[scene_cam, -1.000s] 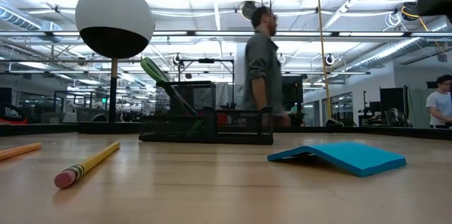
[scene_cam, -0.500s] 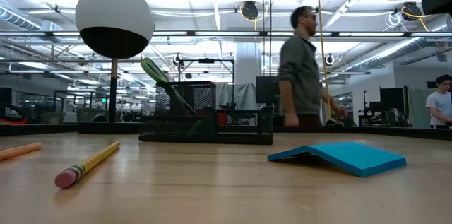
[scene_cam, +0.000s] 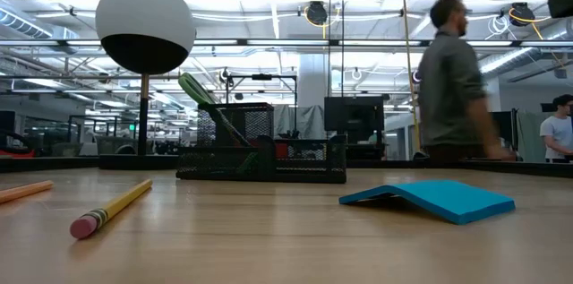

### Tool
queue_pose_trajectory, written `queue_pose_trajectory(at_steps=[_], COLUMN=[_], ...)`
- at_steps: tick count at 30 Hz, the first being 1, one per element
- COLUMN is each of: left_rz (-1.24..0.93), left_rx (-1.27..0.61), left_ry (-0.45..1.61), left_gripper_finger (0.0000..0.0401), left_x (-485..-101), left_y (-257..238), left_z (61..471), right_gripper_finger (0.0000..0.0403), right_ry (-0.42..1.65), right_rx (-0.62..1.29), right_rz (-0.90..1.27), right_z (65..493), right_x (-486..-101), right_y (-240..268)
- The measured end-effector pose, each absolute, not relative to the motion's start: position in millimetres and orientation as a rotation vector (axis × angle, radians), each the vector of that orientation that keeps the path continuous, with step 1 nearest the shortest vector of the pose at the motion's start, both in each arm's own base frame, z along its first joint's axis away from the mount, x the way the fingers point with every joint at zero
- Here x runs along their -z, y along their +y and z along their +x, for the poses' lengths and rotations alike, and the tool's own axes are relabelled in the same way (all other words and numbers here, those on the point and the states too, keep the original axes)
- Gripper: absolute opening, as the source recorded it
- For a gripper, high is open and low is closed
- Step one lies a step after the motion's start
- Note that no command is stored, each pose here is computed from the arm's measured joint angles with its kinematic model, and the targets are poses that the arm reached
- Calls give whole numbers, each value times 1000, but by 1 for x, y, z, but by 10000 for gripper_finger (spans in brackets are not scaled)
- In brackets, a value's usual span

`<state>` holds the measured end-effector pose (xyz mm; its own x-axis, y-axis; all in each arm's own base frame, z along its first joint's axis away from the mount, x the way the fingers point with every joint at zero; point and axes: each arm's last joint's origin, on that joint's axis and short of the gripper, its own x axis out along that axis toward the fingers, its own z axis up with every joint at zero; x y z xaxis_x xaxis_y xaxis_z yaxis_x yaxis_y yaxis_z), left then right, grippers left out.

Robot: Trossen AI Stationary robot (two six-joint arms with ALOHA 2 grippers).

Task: Pick and place office supplies into organizer
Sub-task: Put the black pen into the black desk organizer

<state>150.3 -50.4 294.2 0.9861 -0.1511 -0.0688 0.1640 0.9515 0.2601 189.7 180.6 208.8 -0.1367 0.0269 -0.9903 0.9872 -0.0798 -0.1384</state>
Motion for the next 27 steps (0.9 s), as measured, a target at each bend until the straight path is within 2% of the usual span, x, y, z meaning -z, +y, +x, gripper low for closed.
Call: queue_pose_trajectory(at_steps=[8, 16, 20, 27], left_rz=[247, 243, 236, 233], left_rx=[160, 160, 160, 161], left_ry=[54, 59, 60, 61], left_gripper_finger=[131, 131, 131, 131], left_x=[-294, -293, -293, -293], left_y=[-50, -50, -50, -50], left_z=[150, 150, 150, 150], right_gripper_finger=[139, 139, 139, 139], right_ry=[1325, 1302, 1227, 1239], right_rx=[1313, 1305, 1277, 1284], right_rz=[1277, 1280, 1268, 1234], right_z=[187, 187, 189, 181], right_x=[-183, -182, -182, -182], right_y=[180, 179, 178, 183])
